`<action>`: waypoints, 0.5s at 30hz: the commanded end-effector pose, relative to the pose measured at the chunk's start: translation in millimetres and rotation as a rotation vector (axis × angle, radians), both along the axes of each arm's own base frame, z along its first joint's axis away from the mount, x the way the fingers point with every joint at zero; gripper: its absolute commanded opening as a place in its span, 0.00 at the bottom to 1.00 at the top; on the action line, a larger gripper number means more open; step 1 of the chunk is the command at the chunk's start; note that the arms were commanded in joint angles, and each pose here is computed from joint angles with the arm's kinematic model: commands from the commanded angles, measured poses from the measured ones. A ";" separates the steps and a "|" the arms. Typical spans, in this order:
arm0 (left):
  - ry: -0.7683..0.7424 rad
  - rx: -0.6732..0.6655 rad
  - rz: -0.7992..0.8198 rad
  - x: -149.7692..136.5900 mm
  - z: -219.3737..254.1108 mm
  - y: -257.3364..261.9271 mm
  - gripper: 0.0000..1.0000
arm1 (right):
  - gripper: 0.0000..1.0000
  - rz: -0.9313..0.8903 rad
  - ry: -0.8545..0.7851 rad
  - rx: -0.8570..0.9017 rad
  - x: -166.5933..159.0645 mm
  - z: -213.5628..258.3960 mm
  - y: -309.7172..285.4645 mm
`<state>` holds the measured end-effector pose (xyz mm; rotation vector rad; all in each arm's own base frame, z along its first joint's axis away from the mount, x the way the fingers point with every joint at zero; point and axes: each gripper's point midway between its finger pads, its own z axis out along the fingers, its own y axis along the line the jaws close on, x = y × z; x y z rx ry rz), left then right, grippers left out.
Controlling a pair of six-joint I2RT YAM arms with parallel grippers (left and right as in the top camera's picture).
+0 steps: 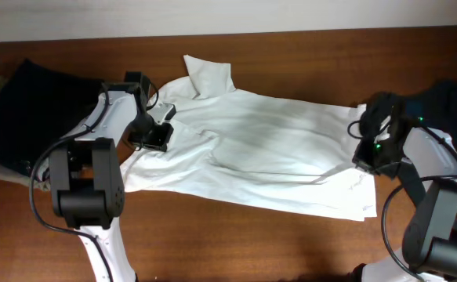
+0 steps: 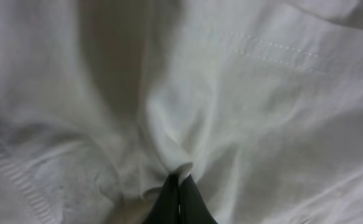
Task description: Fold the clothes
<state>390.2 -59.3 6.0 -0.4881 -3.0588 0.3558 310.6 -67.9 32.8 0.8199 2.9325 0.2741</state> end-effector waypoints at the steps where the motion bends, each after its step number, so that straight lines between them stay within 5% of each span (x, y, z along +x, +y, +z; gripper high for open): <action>1: -0.002 -0.022 0.026 3.4 2.0 10.9 0.06 | 0.08 -0.023 -0.085 0.015 19.9 15.0 -14.1; 2: -0.010 -0.027 0.041 8.4 10.0 15.7 0.15 | 0.26 0.039 -0.165 0.057 35.1 29.4 -12.3; 4: -0.069 -0.060 0.052 29.9 40.0 15.6 0.28 | 0.42 0.052 -0.280 0.073 61.3 61.2 -22.6; 6: -0.177 -0.100 0.039 59.0 71.9 6.3 0.62 | 0.45 0.057 -0.372 0.052 84.3 90.6 -30.4; 10: -0.372 -0.108 -0.008 104.7 90.6 -11.7 0.86 | 0.50 0.090 -0.472 -0.013 117.4 99.8 -30.9; 15: -0.344 -0.110 -0.019 110.4 62.0 -18.6 0.77 | 0.13 -0.003 -0.364 0.009 133.1 28.9 -42.6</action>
